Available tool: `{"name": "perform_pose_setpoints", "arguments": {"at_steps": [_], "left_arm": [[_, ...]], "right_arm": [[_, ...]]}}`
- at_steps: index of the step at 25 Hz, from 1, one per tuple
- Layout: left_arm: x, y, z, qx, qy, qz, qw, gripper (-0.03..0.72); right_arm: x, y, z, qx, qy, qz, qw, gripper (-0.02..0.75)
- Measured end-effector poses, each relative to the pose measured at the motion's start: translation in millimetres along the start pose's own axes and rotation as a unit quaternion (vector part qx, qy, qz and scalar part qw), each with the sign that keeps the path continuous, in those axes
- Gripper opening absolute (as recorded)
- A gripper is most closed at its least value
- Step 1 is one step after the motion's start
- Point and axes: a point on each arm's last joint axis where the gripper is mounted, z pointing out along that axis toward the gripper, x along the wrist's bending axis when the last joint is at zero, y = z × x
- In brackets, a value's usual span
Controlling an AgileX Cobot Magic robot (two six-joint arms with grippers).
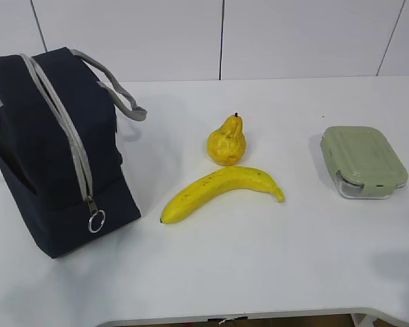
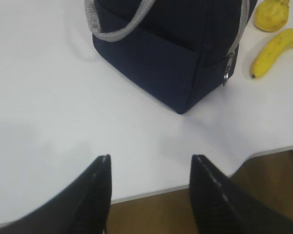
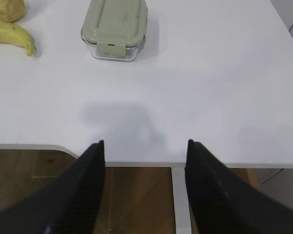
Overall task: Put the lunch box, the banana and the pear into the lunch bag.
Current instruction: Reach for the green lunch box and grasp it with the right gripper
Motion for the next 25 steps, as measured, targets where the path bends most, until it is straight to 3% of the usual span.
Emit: {"name": "perform_pose_setpoints", "arguments": {"at_steps": [25], "left_arm": [[0.0, 0.1, 0.0, 0.000, 0.000, 0.000, 1.000, 0.330]], "right_arm": [[0.0, 0.0, 0.0, 0.000, 0.000, 0.000, 1.000, 0.441]]}}
